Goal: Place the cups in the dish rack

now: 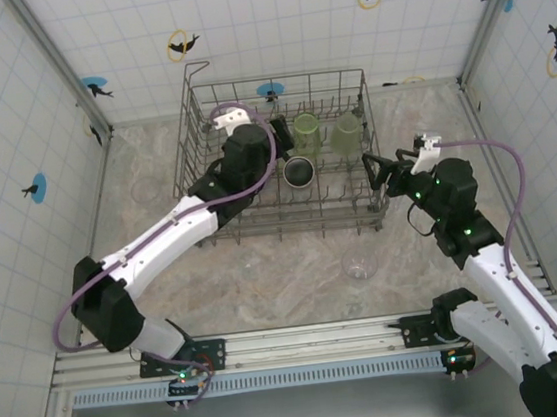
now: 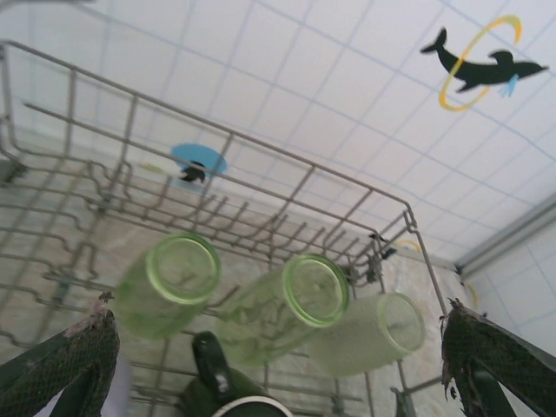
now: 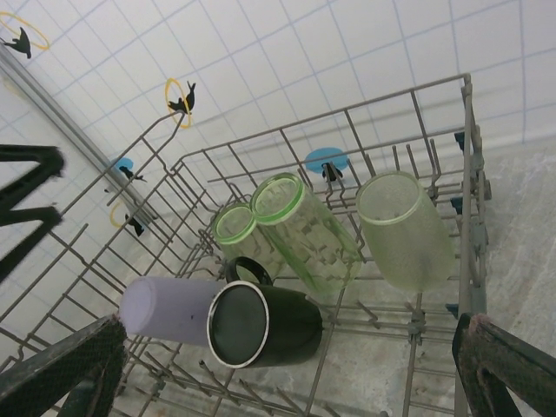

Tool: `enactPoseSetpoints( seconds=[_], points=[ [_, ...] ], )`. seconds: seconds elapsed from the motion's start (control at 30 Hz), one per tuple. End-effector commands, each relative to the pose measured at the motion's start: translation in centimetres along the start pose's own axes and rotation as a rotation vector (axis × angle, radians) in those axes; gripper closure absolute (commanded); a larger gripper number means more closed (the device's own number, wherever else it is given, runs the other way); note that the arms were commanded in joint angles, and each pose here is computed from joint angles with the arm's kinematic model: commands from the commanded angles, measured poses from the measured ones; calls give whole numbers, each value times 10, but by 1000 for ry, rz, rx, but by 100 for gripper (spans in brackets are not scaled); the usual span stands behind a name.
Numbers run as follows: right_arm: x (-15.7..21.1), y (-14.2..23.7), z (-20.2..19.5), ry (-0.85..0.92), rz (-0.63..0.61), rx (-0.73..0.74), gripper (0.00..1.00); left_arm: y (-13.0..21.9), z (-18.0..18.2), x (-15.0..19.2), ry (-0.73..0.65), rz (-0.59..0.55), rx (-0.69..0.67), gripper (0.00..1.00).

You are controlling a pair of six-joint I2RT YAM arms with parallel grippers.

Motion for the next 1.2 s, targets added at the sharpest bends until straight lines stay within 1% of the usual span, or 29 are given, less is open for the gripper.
enactPoseSetpoints(
  seconds=[0.0, 0.17, 0.33, 0.5, 0.73, 0.77, 0.83, 0.93, 1.17],
  points=[
    [1, -2, 2, -24, 12, -10, 0, 11, 31, -13, -62, -32, -110, 3],
    [5, -3, 1, -44, 21, -6, 0, 17, 66, -23, -54, -36, -182, 3],
    [5, -3, 1, -56, 21, -5, 0, 19, 107, -27, -22, -14, -247, 3],
    [8, -5, 1, -67, 23, 3, 0, 27, 132, -32, -28, -27, -307, 3],
    [11, -9, 5, -71, 33, 9, 0, 35, 170, -34, 8, -12, -378, 3],
    [11, -9, 6, -69, 32, 9, 0, 36, 184, -37, 23, -16, -414, 3],
    [18, -9, 4, -69, 60, 28, 0, 36, 198, -37, 43, -4, -436, 3],
    [20, -10, 5, -64, 61, 36, 0, 36, 213, -37, 68, 15, -447, 3],
    [23, -11, 4, -61, 67, 47, 0, 44, 237, -44, 109, 5, -481, 3]
  ],
)
Point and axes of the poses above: each hand's point on the last joint's axis, 136 mm out from that joint toward the fingers, its own y axis back along the fingers, its own z axis along the line the jaws close on, x = y × z, the point moved 2 cm from there along y, back along the fingers, and after that the axes turned 4 degrees about -y, right-handed, at the moved point
